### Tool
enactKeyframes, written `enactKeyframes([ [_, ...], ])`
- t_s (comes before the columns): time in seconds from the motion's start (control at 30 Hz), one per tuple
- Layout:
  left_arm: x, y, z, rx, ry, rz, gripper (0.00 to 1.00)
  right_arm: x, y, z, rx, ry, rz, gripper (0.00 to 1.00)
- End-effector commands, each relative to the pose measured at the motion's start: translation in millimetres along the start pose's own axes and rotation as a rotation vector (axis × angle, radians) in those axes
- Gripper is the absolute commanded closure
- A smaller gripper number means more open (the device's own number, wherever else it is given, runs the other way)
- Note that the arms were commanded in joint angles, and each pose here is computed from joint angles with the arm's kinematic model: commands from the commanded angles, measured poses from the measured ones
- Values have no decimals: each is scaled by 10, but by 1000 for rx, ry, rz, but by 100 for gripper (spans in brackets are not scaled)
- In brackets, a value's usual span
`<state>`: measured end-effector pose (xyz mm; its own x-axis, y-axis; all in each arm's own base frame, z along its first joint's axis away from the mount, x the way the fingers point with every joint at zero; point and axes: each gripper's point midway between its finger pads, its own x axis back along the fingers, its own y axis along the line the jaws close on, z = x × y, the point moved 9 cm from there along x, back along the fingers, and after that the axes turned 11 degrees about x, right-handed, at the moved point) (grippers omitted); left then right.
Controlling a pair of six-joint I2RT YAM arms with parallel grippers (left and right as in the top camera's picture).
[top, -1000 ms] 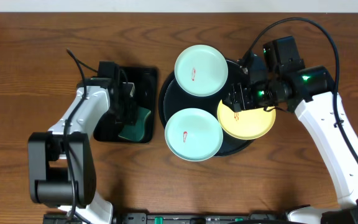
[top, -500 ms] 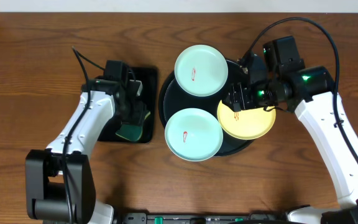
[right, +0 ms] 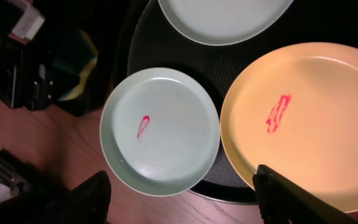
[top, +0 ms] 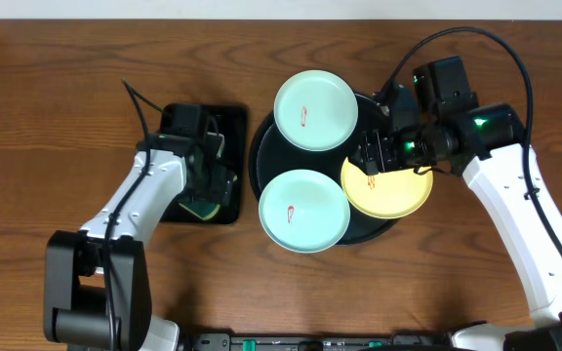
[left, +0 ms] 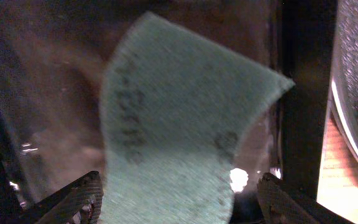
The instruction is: Clean dirty plates on tray and stack at the side
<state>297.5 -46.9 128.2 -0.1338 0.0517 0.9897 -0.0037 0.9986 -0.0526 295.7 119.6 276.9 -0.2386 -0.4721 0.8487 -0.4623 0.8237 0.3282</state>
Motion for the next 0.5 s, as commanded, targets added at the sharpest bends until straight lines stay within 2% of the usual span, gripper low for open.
enactKeyframes([
  [0.0,-31,13,36,-1,10,-18,19,79,77,-26,14,-29,-15,27],
  [0.37,-259,41,150,-19,-11,-17,19,79,77,-25,13,-29,-15,27],
  [0.47,-308,49,190,-20,-10,-18,23,78,76,-24,13,-28,-15,27],
])
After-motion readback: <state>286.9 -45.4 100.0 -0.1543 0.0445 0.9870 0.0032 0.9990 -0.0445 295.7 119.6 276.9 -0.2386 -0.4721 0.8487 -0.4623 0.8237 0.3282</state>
